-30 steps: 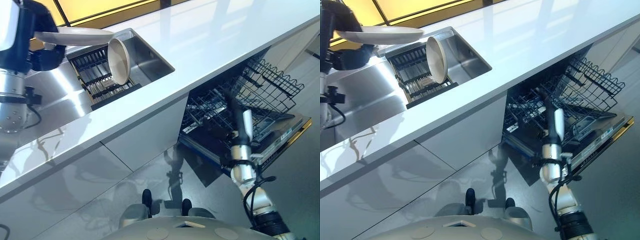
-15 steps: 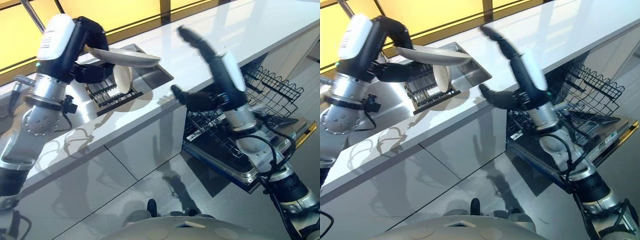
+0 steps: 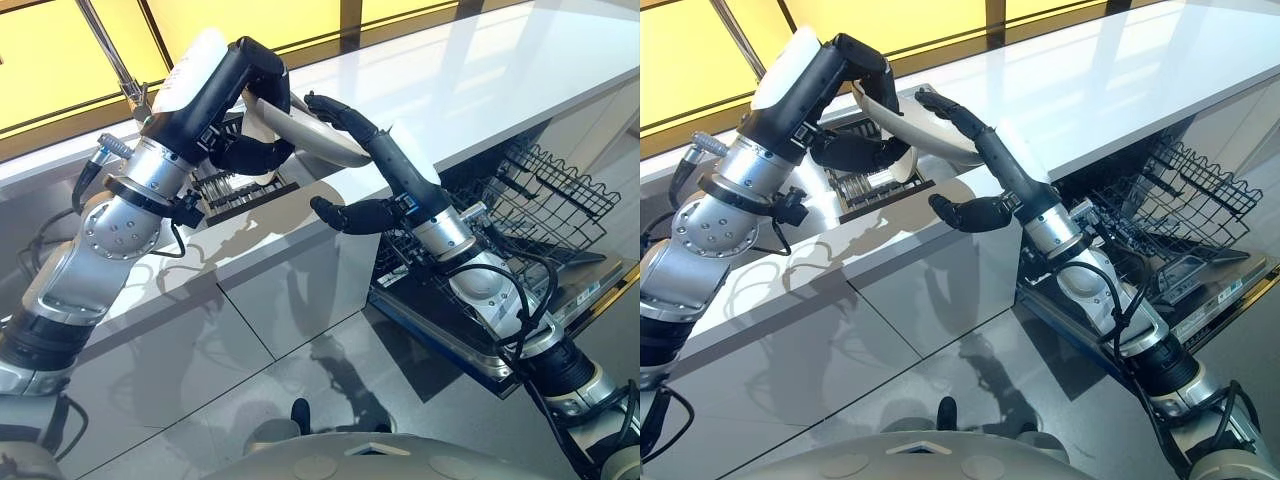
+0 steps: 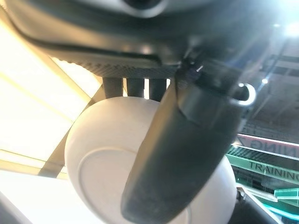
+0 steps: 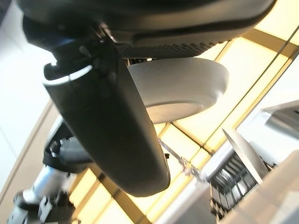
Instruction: Pick up plates and place into dishwasher.
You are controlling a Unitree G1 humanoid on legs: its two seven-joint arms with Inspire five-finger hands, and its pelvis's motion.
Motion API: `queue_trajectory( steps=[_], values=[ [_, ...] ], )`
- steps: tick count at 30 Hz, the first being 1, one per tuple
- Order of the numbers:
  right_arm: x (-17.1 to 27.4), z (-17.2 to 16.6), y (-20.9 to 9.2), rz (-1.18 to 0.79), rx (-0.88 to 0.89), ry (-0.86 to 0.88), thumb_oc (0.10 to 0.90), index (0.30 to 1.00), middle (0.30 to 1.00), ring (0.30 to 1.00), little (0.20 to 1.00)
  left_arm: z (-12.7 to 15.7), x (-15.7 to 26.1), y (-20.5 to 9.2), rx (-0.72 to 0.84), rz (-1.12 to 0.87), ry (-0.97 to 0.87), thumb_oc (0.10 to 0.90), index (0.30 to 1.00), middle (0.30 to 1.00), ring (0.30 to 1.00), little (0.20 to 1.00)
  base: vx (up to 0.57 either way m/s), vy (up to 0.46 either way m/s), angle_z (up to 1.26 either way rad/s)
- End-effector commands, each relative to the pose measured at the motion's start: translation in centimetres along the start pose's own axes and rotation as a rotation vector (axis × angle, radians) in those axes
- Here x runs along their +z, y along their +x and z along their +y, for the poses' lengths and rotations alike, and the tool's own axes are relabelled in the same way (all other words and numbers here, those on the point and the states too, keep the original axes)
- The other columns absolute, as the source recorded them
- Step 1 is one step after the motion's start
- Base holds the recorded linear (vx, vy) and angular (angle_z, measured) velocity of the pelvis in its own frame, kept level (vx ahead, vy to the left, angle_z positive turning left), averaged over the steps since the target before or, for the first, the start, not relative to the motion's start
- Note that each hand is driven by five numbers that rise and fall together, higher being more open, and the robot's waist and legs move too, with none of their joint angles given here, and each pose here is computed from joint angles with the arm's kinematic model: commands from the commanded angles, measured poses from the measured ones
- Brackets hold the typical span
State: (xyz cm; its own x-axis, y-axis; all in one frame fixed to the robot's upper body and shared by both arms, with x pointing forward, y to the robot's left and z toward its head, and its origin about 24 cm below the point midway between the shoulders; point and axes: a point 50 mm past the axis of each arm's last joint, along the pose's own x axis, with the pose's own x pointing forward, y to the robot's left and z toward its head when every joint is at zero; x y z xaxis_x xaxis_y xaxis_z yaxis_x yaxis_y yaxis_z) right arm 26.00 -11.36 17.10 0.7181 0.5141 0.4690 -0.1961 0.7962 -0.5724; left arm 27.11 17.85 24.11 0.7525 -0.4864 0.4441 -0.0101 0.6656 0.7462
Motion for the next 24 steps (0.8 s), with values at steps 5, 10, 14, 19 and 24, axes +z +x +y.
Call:
queue_trajectory(
  steps=[5,10,14,19,24],
  values=[
    [4.3,-1.0,2.6,-0.261,-0.116,-0.003,0.100,0.300,0.300,0.300,0.200,0.4,3.6,1.8,-0.021,-0.191,-0.120,0.100,0.300,0.300,0.300,0.200,0.00,0.000,0.00],
    [3.3,-2.8,2.0,-0.217,-0.220,-0.087,0.100,0.300,0.300,0.300,0.200,0.7,2.8,1.3,-0.069,-0.145,-0.184,0.251,0.429,0.429,0.429,0.351,0.00,0.000,0.00],
    [2.3,-5.2,1.5,-0.180,-0.375,-0.153,0.100,0.300,0.300,0.300,0.200,-0.1,1.9,0.5,-0.138,-0.106,-0.302,0.267,0.444,0.444,0.444,0.367,0.00,-0.010,0.08],
    [1.5,-8.4,1.0,-0.162,-0.589,-0.289,0.100,0.300,0.300,0.300,0.200,-0.7,0.7,-0.2,-0.193,-0.045,-0.339,0.800,0.900,0.900,0.900,0.900,0.01,-0.005,0.14],
    [0.2,-13.2,-0.3,-0.123,-0.822,-0.484,0.100,0.300,0.300,0.300,0.200,1.0,-0.7,-0.6,-0.119,0.012,-0.323,0.800,0.900,0.900,0.900,0.900,0.03,0.001,0.15]
  ],
)
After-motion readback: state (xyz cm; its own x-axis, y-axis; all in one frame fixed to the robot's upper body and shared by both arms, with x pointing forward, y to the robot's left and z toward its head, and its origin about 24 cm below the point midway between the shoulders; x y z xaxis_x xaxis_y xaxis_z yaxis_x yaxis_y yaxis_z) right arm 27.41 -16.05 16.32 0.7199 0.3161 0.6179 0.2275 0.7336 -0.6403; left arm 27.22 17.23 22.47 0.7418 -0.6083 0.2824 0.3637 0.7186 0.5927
